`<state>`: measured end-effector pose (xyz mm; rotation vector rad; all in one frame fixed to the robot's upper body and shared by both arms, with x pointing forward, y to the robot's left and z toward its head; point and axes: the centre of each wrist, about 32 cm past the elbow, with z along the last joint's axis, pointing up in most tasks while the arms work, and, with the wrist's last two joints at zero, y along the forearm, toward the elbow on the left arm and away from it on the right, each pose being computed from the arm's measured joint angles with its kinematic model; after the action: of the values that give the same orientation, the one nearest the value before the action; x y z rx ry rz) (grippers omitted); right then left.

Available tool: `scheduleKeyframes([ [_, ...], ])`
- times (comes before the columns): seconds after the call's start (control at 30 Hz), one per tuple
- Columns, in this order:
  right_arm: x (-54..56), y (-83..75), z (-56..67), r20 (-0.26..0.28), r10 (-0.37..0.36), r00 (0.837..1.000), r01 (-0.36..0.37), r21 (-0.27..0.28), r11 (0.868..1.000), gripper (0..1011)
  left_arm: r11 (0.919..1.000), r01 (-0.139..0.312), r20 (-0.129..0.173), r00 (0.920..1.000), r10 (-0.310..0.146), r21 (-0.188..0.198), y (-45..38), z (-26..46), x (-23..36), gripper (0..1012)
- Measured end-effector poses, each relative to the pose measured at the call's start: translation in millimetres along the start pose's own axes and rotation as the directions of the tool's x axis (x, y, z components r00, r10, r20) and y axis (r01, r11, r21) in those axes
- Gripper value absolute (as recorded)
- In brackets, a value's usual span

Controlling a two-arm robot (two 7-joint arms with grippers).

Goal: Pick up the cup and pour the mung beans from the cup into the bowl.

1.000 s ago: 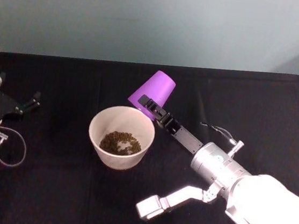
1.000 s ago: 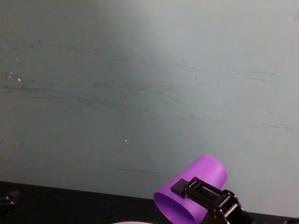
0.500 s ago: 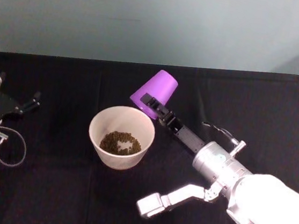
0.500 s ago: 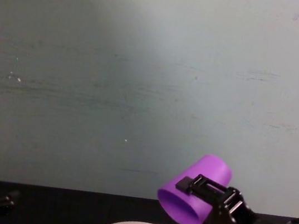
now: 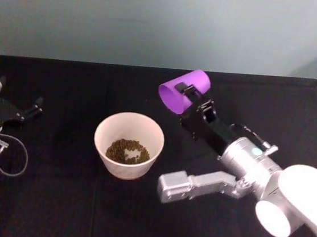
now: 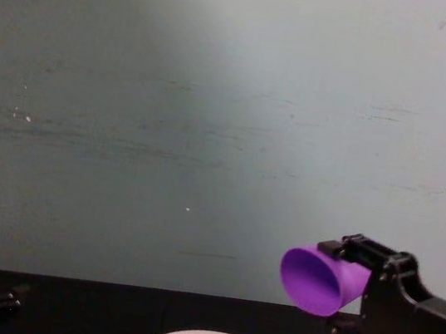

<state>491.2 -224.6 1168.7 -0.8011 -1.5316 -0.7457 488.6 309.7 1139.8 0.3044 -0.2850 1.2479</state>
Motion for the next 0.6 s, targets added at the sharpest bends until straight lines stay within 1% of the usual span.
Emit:
scheduleKeyframes([
  [0.03, 0.0, 0.0, 0.0, 0.0, 0.0, 1.0, 0.0, 0.0, 1.0, 705, 1.0, 0.0, 0.0, 1.0, 0.0, 0.0, 0.0, 0.0, 0.0, 1000],
  [0.07, 1.9, -0.8, -3.3, -0.047, 0.0, 0.999, -0.001, -0.005, 1.0, 706, 1.0, 0.0, 0.0, 1.0, 0.0, 0.0, 0.0, 0.0, 0.0, 1000],
  [0.13, 3.8, -1.8, -7.1, -0.096, 0.001, 0.995, -0.002, -0.011, 1.0, 706, 1.0, 0.0, 0.0, 1.0, 0.0, 0.0, 0.0, 0.0, 0.0, 1000],
  [0.17, 5.4, -2.7, -10.0, -0.142, 0.002, 0.99, -0.004, -0.014, 1.0, 706, 1.0, 0.0, 0.0, 1.0, 0.0, 0.0, 0.0, 0.0, 0.0, 1000],
  [0.2, 6.4, -3.2, -11.8, -0.167, 0.002, 0.986, -0.004, -0.015, 1.0, 705, 1.0, 0.0, 0.0, 1.0, 0.0, 0.0, 0.0, 0.0, 0.0, 1000],
  [0.23, 8.5, -4.3, -15.3, -0.216, 0.002, 0.976, -0.006, -0.019, 1.0, 706, 1.0, 0.0, 0.0, 1.0, 0.0, 0.0, 0.0, 0.0, 0.0, 1000],
  [0.33, 11.5, -5.7, -20.3, -0.288, 0.002, 0.958, -0.009, -0.023, 1.0, 706, 1.0, 0.0, 0.0, 1.0, 0.0, 0.0, 0.0, 0.0, 0.0, 1000],
  [0.37, 13.2, -6.6, -23.5, -0.336, 0.004, 0.942, -0.012, -0.024, 1.0, 705, 1.0, 0.0, 0.0, 1.0, 0.0, 0.0, 0.0, 0.0, 0.0, 1000],
  [0.4, 14.2, -7.1, -25.2, -0.36, 0.006, 0.933, -0.016, -0.023, 1.0, 705, 1.0, 0.0, 0.0, 1.0, 0.0, 0.0, 0.0, 0.0, 0.0, 1000],
  [0.47, 16.6, -8.1, -29.0, -0.42, 0.015, 0.907, -0.024, -0.016, 1.0, 705, 1.0, 0.0, 0.0, 1.0, 0.0, 0.0, 0.0, 0.0, 0.0, 1000],
  [0.5, 18.8, -9.2, -33.1, -0.479, 0.023, 0.877, -0.031, -0.008, 1.0, 705, 1.0, 0.0, 0.0, 1.0, 0.0, 0.0, 0.0, 0.0, 0.0, 1000],
  [0.53, 20.0, -9.9, -35.3, -0.513, 0.029, 0.858, -0.034, -0.001, 0.999, 706, 1.0, 0.0, 0.0, 1.0, 0.0, 0.0, 0.0, 0.0, 0.0, 1000],
  [0.6, 22.4, -11.3, -40.2, -0.581, 0.037, 0.813, -0.038, 0.011, 0.999, 706, 1.0, 0.0, 0.0, 1.0, 0.0, 0.0, 0.0, 0.0, 0.0, 1000],
])
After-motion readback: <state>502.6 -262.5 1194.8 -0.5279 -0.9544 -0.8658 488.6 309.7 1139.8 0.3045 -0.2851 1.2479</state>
